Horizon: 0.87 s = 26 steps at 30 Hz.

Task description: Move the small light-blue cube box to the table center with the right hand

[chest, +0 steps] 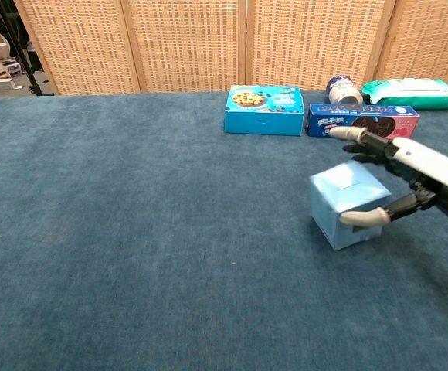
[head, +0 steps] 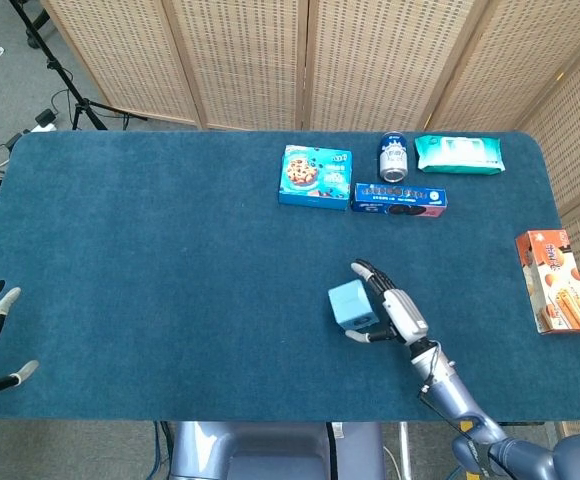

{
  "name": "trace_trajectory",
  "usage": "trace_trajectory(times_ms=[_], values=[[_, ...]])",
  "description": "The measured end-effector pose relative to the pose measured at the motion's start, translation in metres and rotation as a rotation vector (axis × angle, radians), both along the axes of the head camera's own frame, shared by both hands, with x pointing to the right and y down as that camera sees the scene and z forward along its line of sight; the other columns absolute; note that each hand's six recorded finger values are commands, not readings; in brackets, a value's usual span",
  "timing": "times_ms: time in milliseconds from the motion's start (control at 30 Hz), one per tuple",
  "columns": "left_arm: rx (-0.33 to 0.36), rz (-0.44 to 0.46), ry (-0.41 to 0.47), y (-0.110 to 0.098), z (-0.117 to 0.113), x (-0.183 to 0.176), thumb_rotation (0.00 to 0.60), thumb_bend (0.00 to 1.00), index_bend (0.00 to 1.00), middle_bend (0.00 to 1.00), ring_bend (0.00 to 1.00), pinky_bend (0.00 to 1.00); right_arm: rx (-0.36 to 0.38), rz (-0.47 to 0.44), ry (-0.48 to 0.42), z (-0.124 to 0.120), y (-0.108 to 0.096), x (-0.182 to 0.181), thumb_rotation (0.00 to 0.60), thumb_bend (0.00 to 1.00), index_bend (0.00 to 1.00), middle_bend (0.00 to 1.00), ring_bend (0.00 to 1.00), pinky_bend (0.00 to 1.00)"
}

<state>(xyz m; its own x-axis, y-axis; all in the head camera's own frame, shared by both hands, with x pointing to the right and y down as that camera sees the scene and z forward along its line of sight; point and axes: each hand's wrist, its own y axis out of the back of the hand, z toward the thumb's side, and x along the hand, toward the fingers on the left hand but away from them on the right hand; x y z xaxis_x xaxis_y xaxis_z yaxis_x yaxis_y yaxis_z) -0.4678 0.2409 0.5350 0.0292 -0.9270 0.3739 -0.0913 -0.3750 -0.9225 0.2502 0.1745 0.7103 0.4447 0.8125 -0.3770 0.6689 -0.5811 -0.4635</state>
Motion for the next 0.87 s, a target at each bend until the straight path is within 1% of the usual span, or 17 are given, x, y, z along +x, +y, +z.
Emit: trace_trajectory(times_ms=[233, 367, 433, 500, 600, 700, 733, 800, 833, 867], values=[[0.004, 0.005, 0.001, 0.001, -0.001, 0.001, 0.600, 0.00, 0.00, 0.00, 0.00, 0.00, 0.039, 0.002, -0.008, -0.022, -0.005, 0.016, 0.600, 0.07, 0.00, 0.00, 0.00, 0.02], [0.005, 0.008, 0.003, 0.002, -0.002, 0.002, 0.600, 0.00, 0.00, 0.00, 0.00, 0.00, 0.080, 0.008, -0.015, -0.039, -0.010, 0.024, 0.600, 0.05, 0.00, 0.00, 0.00, 0.00], [0.009, 0.008, 0.003, 0.002, -0.002, 0.002, 0.600, 0.00, 0.00, 0.00, 0.00, 0.00, 0.106, -0.002, 0.001, -0.046, -0.012, 0.029, 0.600, 0.04, 0.00, 0.00, 0.00, 0.00], [0.013, 0.008, 0.002, 0.002, -0.003, 0.002, 0.600, 0.00, 0.00, 0.00, 0.00, 0.00, 0.141, -0.022, 0.046, -0.054, -0.014, 0.035, 0.600, 0.04, 0.00, 0.00, 0.00, 0.00], [0.024, 0.001, -0.003, 0.001, -0.004, 0.000, 0.600, 0.00, 0.00, 0.00, 0.00, 0.00, 0.207, -0.062, 0.164, -0.065, -0.015, 0.048, 0.600, 0.05, 0.00, 0.00, 0.00, 0.00], [0.033, -0.007, -0.006, 0.000, -0.004, -0.001, 0.600, 0.00, 0.00, 0.00, 0.00, 0.00, 0.282, -0.089, 0.333, -0.078, -0.013, 0.064, 0.600, 0.05, 0.00, 0.00, 0.00, 0.00], [0.034, -0.009, -0.006, 0.000, -0.004, -0.002, 0.600, 0.00, 0.00, 0.00, 0.00, 0.00, 0.308, -0.093, 0.406, -0.083, -0.011, 0.070, 0.600, 0.05, 0.00, 0.00, 0.00, 0.00], [0.038, -0.012, -0.003, -0.001, -0.005, -0.002, 0.600, 0.00, 0.00, 0.00, 0.00, 0.00, 0.334, -0.091, 0.514, -0.092, -0.006, 0.079, 0.600, 0.05, 0.00, 0.00, 0.00, 0.00], [0.040, -0.014, -0.002, -0.001, -0.005, -0.003, 0.600, 0.00, 0.00, 0.00, 0.00, 0.00, 0.342, -0.082, 0.581, -0.098, -0.002, 0.085, 0.600, 0.05, 0.00, 0.00, 0.00, 0.00], [0.042, -0.015, -0.001, -0.002, -0.005, -0.003, 0.600, 0.00, 0.00, 0.00, 0.00, 0.00, 0.342, -0.072, 0.626, -0.103, 0.002, 0.090, 0.600, 0.04, 0.00, 0.00, 0.00, 0.00]])
